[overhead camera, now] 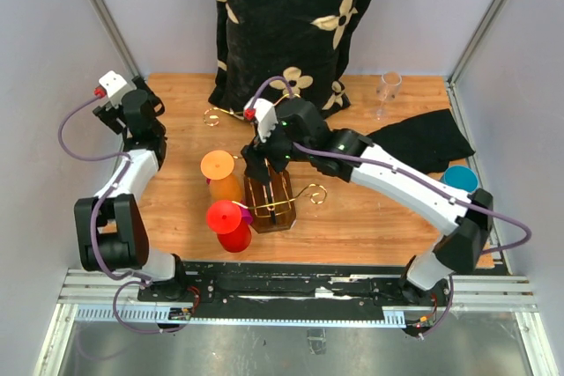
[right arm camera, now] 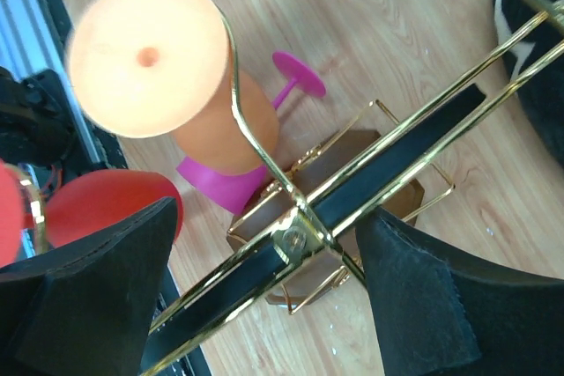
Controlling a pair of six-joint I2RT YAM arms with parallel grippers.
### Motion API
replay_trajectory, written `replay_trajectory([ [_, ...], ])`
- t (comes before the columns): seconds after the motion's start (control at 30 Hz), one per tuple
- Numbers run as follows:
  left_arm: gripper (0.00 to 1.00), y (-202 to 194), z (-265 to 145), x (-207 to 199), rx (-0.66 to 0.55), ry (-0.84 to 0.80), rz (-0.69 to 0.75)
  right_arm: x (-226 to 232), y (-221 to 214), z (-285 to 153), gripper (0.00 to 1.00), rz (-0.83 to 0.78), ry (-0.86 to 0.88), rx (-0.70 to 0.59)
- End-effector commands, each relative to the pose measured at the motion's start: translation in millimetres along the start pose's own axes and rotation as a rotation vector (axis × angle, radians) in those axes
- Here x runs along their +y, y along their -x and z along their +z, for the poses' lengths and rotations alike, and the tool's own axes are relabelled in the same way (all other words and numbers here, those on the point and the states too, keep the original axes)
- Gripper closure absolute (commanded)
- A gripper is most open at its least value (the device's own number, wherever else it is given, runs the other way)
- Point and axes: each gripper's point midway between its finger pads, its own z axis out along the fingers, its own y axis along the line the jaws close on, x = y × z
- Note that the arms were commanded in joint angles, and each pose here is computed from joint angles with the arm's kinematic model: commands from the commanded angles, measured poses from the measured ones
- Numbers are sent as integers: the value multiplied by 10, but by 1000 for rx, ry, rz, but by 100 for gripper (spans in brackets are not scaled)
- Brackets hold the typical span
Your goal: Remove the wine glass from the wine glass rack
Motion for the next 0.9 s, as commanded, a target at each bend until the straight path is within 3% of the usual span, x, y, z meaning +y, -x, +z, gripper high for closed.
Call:
replay_trajectory([
  [0.0, 0, 208, -113, -101, 12, -39, -76, -179, -222, 100, 18, 25, -123, 136],
  [0.3, 0, 307, -372, -272, 108, -141, -217, -625, -369, -138, 56, -62, -295, 238],
  [0.5, 0, 323, -518, -379, 152, -185, -215, -826, -421, -288, 84, -94, -340, 261],
  [0.6, 0, 354, -621, -411, 158, -215, -204, -925, -449, -324, 94, -96, -353, 272],
  [0.87, 0, 441, -1059, -623, 196, -363, -173, -1277, -510, -467, 99, -101, -428, 299],
])
